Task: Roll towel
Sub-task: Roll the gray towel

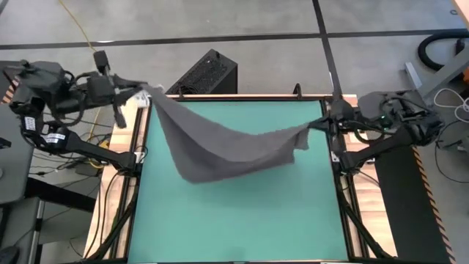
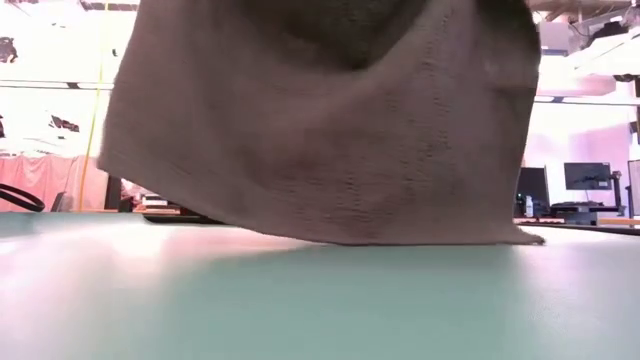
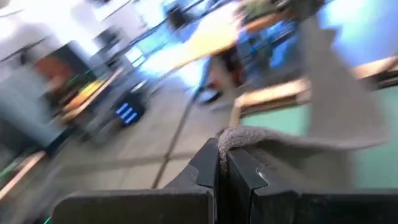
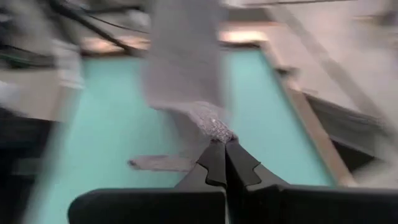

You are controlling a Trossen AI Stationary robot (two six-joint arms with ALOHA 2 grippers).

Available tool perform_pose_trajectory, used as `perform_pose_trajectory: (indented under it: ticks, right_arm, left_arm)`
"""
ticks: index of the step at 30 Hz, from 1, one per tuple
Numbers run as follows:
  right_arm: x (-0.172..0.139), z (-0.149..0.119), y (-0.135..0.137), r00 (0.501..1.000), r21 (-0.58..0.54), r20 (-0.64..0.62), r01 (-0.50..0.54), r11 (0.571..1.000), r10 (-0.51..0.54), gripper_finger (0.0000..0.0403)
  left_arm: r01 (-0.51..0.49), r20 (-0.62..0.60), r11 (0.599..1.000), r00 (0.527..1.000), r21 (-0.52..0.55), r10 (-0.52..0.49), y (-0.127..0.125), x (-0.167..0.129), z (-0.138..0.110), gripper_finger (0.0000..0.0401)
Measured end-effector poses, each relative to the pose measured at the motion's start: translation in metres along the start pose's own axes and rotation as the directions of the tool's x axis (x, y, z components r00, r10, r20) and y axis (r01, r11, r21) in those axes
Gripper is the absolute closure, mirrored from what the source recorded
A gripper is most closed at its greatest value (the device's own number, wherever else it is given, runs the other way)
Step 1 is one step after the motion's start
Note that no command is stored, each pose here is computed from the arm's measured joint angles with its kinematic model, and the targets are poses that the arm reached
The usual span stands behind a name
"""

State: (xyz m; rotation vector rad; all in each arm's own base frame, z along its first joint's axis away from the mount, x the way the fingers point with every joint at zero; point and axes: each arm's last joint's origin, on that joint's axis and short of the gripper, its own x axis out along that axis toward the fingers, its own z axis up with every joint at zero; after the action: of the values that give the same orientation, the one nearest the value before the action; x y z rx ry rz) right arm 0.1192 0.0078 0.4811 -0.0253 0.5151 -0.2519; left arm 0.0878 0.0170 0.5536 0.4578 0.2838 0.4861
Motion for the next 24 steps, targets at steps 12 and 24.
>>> perform_pose_trajectory:
  ticks: [12, 24]
  right_arm:
    - [0.042, 0.011, -0.032, 0.908, -0.138, 0.028, 0.418, 0.898, -0.418, 0.0394]
    - [0.013, 0.019, -0.011, 0.986, 0.031, 0.059, -0.159, 0.987, 0.157, 0.0394]
  left_arm:
    - [-0.303, -0.114, 0.938, 0.939, 0.171, 0.324, 0.014, 0.056, -0.016, 0.0401]
    - [-0.011, -0.061, 1.000, 0.998, -0.029, 0.009, 0.021, 0.028, -0.018, 0.0401]
